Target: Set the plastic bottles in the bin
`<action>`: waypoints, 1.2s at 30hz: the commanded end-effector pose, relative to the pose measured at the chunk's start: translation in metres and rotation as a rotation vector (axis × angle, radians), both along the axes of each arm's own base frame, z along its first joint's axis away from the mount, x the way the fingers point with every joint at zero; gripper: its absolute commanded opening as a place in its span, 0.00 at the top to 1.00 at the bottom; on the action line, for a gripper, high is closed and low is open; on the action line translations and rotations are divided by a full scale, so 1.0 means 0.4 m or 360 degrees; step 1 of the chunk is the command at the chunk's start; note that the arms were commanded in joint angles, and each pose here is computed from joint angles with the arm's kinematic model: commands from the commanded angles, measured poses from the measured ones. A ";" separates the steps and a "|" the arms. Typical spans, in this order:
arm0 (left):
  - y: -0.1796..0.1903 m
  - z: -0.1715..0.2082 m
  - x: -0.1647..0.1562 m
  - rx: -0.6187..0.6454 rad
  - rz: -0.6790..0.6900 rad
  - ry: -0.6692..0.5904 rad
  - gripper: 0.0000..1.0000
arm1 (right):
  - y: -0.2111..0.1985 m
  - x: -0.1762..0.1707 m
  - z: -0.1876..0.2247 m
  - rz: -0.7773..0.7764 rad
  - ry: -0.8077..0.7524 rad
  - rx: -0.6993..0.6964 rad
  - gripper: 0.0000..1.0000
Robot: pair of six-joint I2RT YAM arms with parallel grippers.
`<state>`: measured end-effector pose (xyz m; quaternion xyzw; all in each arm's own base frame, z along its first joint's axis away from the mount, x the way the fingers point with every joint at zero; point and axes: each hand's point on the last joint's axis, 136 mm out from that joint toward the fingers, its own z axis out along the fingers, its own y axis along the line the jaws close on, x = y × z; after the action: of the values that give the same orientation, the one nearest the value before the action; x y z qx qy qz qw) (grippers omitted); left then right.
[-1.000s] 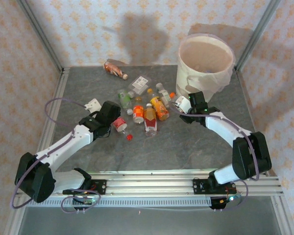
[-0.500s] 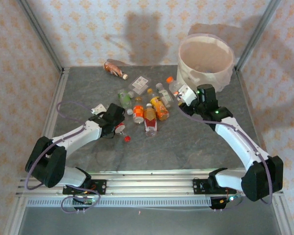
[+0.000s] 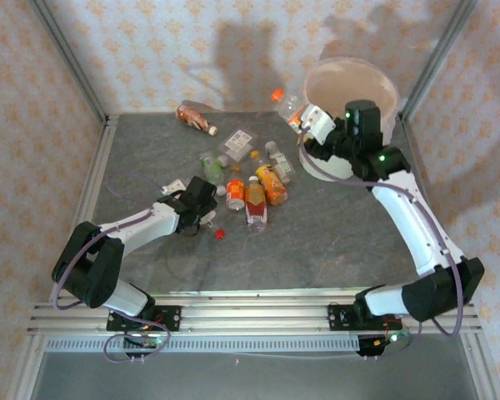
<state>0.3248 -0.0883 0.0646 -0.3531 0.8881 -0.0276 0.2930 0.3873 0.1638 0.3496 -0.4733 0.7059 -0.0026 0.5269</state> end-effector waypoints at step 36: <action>0.141 0.164 -0.090 0.0160 0.0265 -0.0248 0.00 | -0.345 0.152 0.005 0.0018 0.0166 -0.0417 0.22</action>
<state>0.2960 -0.0468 0.1323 -0.3925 0.8411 -0.0144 0.3720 0.4591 0.0249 0.3424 -0.5282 0.7388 -0.0572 0.4146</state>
